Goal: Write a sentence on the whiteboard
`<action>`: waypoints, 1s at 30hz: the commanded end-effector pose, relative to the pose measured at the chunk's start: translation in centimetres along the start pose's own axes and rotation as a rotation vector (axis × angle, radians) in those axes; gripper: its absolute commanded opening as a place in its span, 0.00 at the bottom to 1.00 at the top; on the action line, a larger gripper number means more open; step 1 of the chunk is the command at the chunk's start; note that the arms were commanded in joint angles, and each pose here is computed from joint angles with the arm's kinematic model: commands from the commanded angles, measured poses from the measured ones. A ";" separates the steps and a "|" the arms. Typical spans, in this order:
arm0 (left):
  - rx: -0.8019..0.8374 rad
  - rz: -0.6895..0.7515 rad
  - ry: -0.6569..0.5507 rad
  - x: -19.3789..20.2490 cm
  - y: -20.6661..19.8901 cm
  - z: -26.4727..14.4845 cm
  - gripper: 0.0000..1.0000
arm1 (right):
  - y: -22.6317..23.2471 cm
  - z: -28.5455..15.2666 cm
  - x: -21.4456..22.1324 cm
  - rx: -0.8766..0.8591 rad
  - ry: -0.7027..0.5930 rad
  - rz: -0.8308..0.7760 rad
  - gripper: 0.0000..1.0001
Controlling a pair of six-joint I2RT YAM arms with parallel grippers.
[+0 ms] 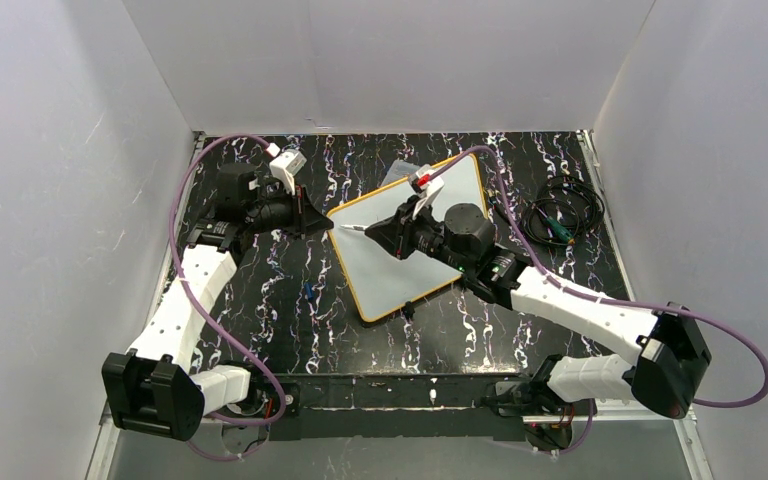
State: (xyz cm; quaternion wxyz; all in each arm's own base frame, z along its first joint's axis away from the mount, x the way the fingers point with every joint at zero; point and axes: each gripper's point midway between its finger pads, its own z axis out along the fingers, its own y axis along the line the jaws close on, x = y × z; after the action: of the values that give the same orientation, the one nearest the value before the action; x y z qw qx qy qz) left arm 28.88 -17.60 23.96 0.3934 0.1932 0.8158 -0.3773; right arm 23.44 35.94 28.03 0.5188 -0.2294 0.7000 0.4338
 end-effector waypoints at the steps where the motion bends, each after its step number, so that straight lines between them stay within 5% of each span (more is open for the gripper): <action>1: 0.044 0.042 -0.010 0.2 -1.1 -0.4 0.00 | 1.2 0.4 -4.8 -0.007 -0.152 -0.033 0.01; 30: 0.068 0.090 -0.025 0.5 -1.5 -0.7 0.00 | -0.7 0.5 0.5 0.098 -0.012 -0.066 0.01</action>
State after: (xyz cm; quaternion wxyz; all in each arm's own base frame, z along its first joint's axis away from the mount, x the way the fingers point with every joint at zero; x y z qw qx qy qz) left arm 28.51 -17.72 24.13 0.4092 0.2133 0.8011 -0.3813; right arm 24.31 36.71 27.54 0.5432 -0.2223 0.7028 0.4020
